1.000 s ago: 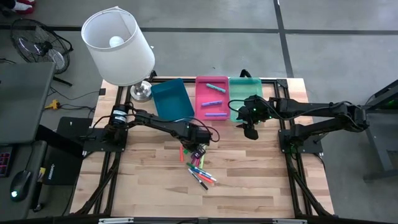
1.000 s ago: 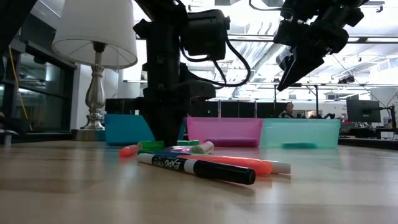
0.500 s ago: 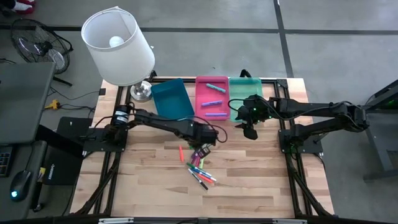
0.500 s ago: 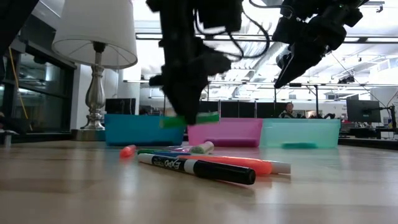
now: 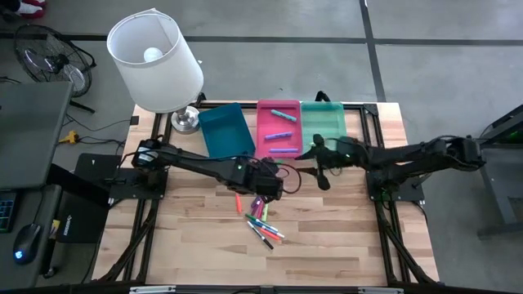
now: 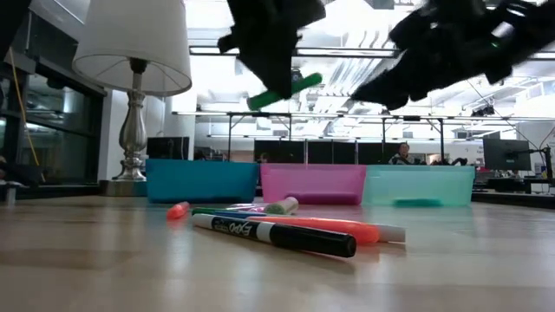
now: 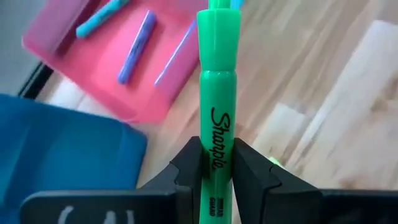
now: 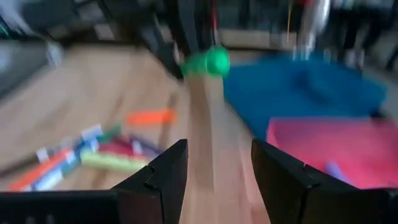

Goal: Pick & Place Markers
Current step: Put the green highlighter into the pink bin

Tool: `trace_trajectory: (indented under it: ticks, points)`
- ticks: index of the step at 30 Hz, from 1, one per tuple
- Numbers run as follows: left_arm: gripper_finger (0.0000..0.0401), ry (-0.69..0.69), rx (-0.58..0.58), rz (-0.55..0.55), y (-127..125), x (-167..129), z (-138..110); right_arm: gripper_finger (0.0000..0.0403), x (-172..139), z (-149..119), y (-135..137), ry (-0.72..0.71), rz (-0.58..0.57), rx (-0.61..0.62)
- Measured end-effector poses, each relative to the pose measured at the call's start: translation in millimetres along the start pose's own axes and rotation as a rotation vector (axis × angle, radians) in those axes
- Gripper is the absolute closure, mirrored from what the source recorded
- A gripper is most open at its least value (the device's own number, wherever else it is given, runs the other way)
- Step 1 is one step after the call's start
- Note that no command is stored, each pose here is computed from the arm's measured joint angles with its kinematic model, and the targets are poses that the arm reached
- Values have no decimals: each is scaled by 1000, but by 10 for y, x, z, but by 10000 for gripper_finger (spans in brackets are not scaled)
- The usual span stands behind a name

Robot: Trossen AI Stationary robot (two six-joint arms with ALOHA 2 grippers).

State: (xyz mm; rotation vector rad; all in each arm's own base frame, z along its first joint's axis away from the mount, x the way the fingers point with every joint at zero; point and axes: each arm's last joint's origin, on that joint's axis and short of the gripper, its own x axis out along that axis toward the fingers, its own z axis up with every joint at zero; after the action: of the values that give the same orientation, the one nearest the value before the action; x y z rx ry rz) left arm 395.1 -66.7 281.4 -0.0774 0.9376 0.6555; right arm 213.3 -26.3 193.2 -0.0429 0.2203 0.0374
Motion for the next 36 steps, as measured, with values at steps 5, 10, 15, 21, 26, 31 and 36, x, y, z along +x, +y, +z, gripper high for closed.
trace_trajectory:
  ticks: [5,10,15,21,26,31,36]
  points:
    - [345,-144,32,-48,-75,-115,112,238,-173,-28,161,-334,30,-46]
    - [345,-271,55,-134,-153,-149,262,238,-291,-70,243,-454,54,-48]
    - [345,-376,84,-199,-204,-195,377,238,-286,-38,309,-472,105,-65]
    - [345,-452,104,-263,-241,-239,455,238,-262,84,380,-519,139,-89]
    - [345,-474,111,-295,-235,-240,495,238,-237,164,442,-533,171,-93]
    - [345,-494,106,-329,-228,-243,531,241,-226,229,466,-555,182,-98]
    - [345,-523,114,-344,-235,-260,557,268,-213,261,468,-556,188,-100]
